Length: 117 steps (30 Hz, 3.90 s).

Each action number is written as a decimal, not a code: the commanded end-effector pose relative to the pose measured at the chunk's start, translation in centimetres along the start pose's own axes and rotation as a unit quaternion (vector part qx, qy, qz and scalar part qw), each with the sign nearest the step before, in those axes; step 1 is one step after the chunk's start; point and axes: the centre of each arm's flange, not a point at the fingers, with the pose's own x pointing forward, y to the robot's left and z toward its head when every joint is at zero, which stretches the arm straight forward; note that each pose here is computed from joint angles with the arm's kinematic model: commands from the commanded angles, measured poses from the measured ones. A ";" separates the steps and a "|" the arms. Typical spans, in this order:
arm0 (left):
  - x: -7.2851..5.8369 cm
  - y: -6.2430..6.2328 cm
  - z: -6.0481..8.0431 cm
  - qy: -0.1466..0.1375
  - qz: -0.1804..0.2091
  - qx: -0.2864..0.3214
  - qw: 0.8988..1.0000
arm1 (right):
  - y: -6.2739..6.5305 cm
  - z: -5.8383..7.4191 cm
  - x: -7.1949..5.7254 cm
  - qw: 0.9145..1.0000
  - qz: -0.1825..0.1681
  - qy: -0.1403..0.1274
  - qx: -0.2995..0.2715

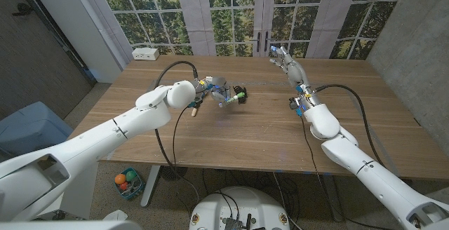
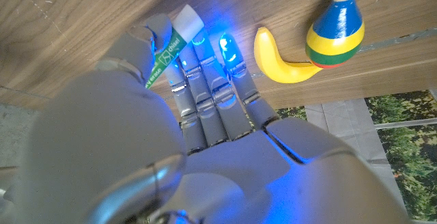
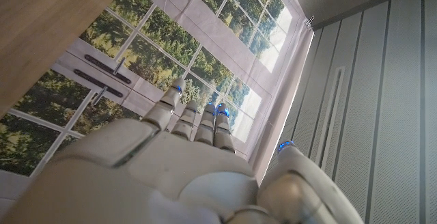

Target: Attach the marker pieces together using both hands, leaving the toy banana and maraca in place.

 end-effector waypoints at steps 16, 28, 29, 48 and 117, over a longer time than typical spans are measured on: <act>1.1 -1.6 -0.4 0.032 -0.052 0.130 0.990 | -3.6 -1.3 -1.1 0.991 -0.073 0.014 0.111; 1.7 -2.4 -0.3 0.052 -0.073 0.199 0.976 | -4.2 -1.4 -1.2 0.988 -0.093 0.011 0.126; 1.7 -2.5 -0.3 0.054 -0.076 0.204 0.974 | -4.3 -1.4 -1.2 0.988 -0.093 0.010 0.126; 2.3 -3.2 0.0 0.074 -0.079 0.283 0.953 | -4.7 -1.9 -0.7 0.986 -0.105 0.012 0.130; -5.6 1.7 -5.1 0.079 0.302 -0.045 0.949 | -5.4 -3.5 0.4 0.988 -0.089 0.037 0.120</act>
